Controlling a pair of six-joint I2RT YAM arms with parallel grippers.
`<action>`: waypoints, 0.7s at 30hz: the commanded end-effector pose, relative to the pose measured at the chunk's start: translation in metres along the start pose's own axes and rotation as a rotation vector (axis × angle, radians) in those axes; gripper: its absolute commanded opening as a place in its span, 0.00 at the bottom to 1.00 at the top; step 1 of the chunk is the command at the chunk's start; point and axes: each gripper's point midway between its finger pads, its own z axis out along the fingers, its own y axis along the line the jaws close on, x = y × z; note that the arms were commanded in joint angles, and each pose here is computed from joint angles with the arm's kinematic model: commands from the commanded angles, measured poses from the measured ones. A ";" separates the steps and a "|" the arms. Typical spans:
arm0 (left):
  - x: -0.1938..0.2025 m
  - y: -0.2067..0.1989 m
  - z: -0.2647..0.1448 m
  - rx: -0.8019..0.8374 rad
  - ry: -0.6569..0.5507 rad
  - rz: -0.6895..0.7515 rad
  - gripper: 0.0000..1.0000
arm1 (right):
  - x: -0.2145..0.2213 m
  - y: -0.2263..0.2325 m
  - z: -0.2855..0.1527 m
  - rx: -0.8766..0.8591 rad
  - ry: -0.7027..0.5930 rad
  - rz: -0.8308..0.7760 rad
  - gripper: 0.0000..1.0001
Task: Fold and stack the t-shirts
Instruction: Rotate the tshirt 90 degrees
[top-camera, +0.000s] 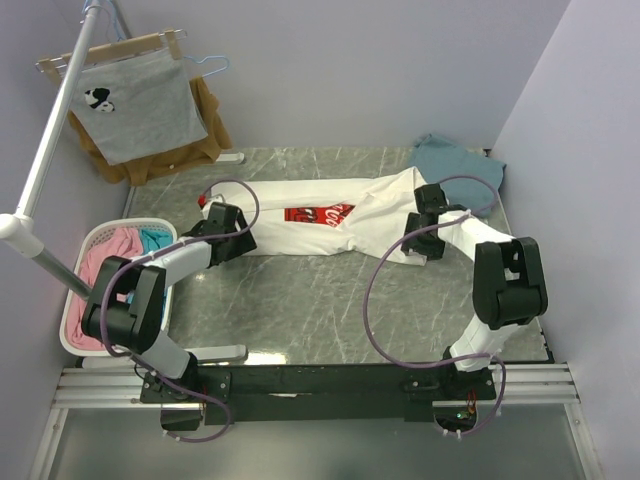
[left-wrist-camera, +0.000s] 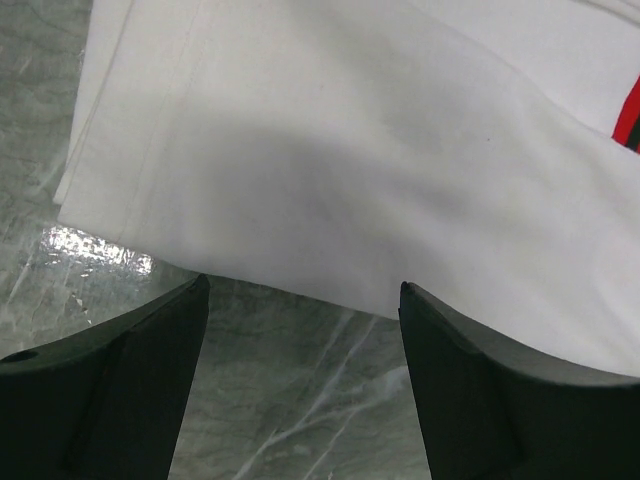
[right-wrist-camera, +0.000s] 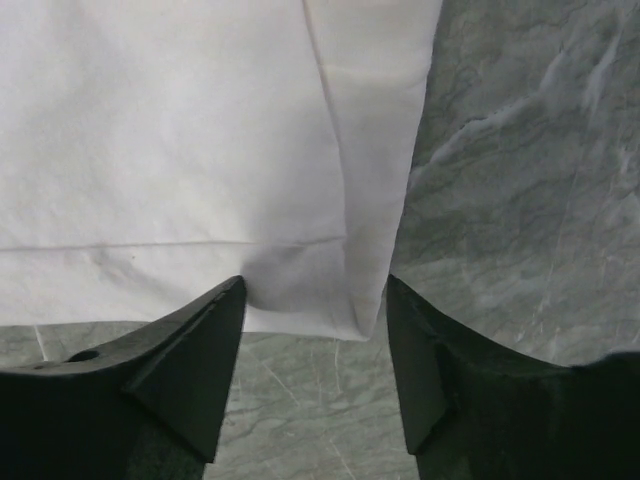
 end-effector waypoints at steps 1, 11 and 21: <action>-0.011 0.000 0.001 -0.009 -0.042 -0.018 0.82 | -0.007 0.001 -0.002 -0.046 -0.023 0.015 0.62; -0.013 0.017 -0.004 -0.051 -0.063 -0.043 0.77 | 0.003 0.008 0.007 -0.115 0.013 0.022 0.44; -0.021 0.036 0.005 -0.148 -0.089 -0.087 0.63 | 0.003 0.008 0.010 -0.129 0.027 0.026 0.43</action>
